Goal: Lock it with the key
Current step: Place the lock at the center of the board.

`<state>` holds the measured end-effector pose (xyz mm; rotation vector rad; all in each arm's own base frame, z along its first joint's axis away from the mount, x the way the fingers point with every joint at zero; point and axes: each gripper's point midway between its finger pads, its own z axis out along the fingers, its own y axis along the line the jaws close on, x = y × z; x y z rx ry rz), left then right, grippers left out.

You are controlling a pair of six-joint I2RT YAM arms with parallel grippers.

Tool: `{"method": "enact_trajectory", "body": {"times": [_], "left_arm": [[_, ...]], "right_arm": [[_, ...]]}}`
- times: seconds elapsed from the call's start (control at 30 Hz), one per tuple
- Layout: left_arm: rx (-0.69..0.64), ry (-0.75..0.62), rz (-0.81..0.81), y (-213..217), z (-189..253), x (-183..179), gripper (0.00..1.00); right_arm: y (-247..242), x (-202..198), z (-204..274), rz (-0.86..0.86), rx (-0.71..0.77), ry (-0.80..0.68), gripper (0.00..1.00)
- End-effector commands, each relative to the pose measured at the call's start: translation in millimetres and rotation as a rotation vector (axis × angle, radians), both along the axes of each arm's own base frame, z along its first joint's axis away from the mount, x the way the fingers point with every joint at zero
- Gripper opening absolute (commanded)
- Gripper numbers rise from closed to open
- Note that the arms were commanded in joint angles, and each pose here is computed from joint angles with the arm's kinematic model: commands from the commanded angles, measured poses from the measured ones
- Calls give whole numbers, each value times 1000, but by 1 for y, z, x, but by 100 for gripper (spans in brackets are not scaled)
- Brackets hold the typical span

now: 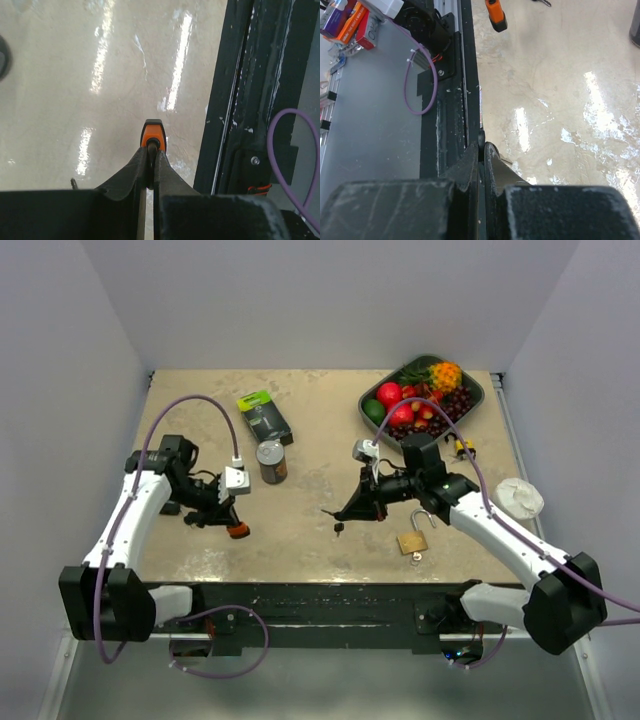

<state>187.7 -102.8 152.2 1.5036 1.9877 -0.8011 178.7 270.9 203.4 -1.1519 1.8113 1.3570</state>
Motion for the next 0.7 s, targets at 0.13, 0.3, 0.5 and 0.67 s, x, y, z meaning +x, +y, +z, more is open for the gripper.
{"method": "enact_trajectory", "body": {"times": [0.13, 0.3, 0.5, 0.67], "left_arm": [[84, 102, -153, 15, -51, -6, 0], [90, 160, -188, 17, -66, -3, 0], [85, 216, -210, 18, -79, 8, 0], [86, 244, -214, 18, -91, 24, 6]], "right_arm": [[4, 10, 10, 5, 14, -44, 0], [5, 11, 10, 4, 10, -46, 0], [6, 12, 8, 5, 7, -38, 0], [7, 13, 8, 9, 6, -38, 0]]}}
